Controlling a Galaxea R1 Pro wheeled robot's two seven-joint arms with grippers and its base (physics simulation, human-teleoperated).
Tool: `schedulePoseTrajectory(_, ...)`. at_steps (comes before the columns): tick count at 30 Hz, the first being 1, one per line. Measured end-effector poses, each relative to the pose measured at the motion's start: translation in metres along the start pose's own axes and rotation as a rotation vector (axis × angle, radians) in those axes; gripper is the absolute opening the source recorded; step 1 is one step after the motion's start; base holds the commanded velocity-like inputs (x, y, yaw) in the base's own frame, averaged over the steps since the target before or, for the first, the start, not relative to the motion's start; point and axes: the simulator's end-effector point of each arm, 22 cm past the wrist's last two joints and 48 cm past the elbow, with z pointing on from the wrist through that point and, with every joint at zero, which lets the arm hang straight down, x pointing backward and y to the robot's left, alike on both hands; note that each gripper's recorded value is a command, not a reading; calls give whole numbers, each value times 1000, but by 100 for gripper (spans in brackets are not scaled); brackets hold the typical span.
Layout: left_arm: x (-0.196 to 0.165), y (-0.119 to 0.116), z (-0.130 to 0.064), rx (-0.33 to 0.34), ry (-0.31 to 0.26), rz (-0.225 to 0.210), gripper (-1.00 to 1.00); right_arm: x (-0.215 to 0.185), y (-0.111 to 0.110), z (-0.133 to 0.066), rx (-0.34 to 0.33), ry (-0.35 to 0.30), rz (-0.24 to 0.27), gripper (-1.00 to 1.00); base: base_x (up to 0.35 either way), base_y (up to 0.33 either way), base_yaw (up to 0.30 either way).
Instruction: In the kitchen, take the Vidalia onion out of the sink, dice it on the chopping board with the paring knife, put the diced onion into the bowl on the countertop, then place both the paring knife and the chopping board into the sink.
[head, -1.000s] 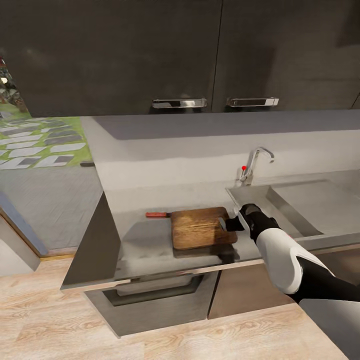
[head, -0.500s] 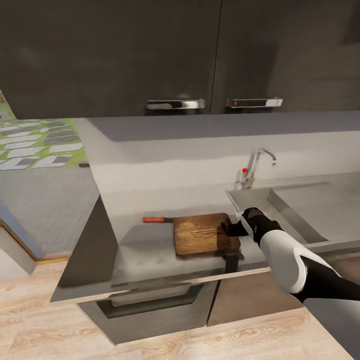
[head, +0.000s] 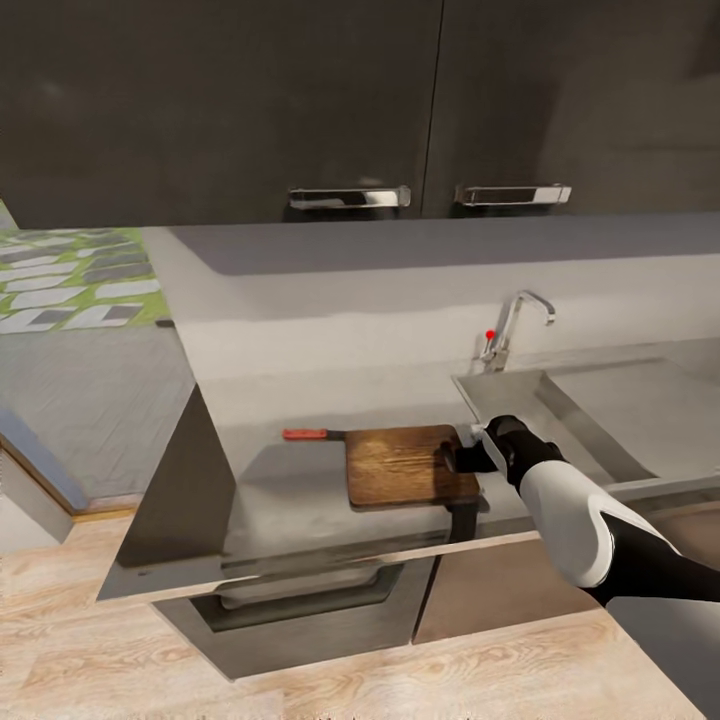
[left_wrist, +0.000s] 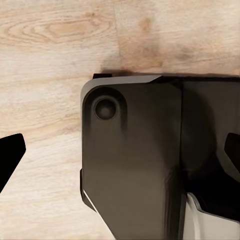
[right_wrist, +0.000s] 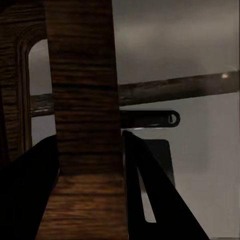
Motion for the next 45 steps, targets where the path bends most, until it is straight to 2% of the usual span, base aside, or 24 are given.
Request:
schedulePoseTrajectory(14,5,0,0,0,11,0,100,-4,1,2,-1,4,-7,-100,-7,0,-4)
schedulePoseTrajectory(25,-1,0,0,0,-2,0,100,2,6,0,-17,7,6,-100,0,0,-127)
schedulePoseTrajectory(35,-3,0,0,0,-9,1,100,2,6,-3,-1,6,-21,-100,0,0,-60)
schedulePoseTrajectory(45,-3,0,0,0,-9,0,100,6,16,-2,-23,18,-50,-100,0,0,-1)
